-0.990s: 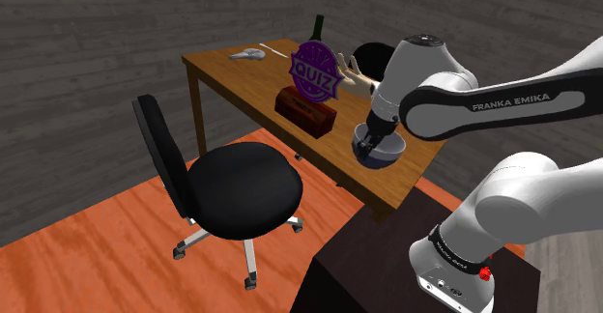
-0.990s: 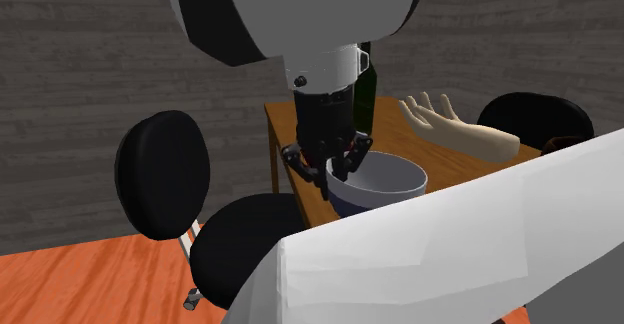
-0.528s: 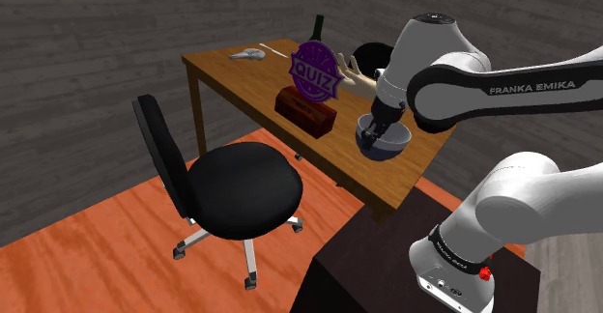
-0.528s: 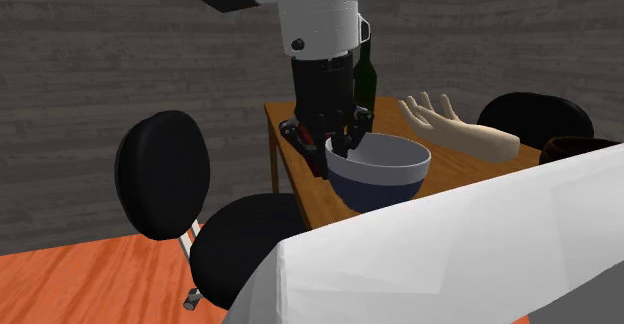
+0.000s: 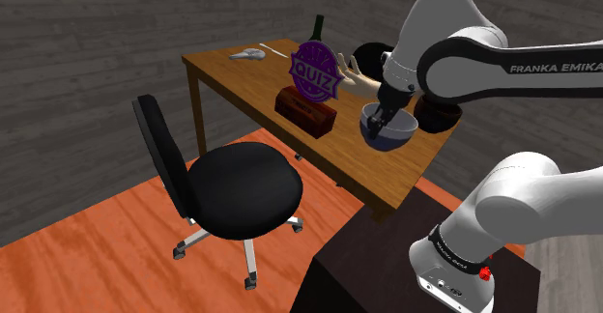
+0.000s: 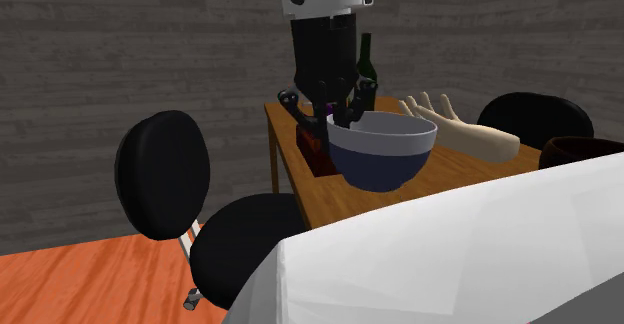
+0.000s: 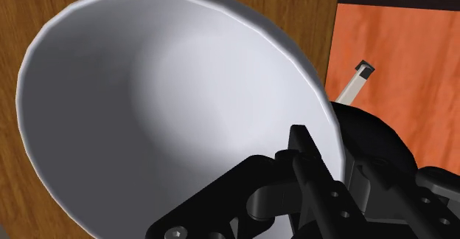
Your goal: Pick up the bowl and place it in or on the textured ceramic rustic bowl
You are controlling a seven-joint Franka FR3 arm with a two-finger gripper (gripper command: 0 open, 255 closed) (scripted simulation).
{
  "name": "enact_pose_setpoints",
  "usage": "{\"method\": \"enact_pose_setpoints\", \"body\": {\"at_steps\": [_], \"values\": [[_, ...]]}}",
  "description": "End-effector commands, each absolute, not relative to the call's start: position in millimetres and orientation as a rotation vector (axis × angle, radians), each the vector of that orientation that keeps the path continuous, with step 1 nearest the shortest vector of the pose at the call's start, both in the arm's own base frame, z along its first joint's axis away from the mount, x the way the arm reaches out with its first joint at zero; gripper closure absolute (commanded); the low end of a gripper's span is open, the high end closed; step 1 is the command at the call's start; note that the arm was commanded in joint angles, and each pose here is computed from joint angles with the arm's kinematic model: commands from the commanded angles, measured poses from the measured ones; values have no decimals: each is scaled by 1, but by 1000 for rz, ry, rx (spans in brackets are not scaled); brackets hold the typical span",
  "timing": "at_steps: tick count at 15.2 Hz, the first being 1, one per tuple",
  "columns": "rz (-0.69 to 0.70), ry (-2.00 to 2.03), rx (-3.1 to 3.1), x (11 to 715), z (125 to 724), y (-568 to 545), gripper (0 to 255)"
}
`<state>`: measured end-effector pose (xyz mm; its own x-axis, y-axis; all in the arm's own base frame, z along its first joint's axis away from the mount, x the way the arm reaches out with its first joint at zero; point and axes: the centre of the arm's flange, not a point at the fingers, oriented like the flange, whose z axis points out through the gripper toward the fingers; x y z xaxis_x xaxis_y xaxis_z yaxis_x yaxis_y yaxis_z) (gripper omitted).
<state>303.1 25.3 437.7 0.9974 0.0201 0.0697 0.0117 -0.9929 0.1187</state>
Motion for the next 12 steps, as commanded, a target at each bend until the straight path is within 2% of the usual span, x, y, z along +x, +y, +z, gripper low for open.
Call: {"method": "enact_pose_setpoints", "body": {"at_steps": [1, 12], "values": [[107, 24, 3021, 304, 448, 26, 255], [107, 24, 3021, 304, 506, 26, 255]]}}
